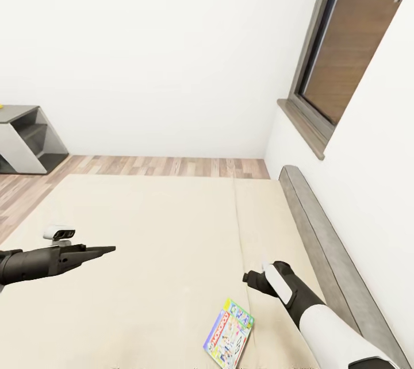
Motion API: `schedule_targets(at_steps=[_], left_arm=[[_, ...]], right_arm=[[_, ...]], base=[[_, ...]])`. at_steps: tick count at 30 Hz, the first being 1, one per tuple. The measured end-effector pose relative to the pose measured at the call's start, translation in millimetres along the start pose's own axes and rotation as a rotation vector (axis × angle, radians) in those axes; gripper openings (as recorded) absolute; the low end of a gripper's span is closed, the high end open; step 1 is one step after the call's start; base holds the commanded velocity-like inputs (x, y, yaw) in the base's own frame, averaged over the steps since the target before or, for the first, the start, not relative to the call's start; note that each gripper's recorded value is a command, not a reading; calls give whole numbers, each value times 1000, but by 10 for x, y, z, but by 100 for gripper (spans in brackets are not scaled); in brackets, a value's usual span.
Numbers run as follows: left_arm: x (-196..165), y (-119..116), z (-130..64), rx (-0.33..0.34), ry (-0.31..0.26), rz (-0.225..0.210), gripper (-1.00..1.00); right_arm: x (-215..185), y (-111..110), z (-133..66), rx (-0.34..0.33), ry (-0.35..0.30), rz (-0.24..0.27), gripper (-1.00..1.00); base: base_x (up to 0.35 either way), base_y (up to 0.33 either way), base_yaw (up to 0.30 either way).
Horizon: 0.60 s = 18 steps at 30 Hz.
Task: Put all the toys in the child's room - the three board games (two on the bed and one on the table), the two jigsaw puzzles on the table, and the tennis ball on the table - inside the toy box on the table in the child's room.
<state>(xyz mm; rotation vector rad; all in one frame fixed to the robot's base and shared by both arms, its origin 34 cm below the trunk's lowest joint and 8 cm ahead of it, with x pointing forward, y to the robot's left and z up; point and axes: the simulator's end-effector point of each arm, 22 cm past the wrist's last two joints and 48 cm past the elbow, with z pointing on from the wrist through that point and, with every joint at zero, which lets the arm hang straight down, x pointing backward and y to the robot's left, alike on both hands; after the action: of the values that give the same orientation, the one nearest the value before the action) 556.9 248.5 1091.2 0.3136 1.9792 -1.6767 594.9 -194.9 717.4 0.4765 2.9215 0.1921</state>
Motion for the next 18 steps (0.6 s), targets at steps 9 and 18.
schedule_targets(at_steps=[9,18], left_arm=[[25,63,11,-2,3,-15,100],[54,125,30,-3,5,-30,100]], right_arm=[[51,-24,62,5,14,2,100],[103,-48,123,10,28,3,100]], base=[[0,0,0],[0,0,0]])
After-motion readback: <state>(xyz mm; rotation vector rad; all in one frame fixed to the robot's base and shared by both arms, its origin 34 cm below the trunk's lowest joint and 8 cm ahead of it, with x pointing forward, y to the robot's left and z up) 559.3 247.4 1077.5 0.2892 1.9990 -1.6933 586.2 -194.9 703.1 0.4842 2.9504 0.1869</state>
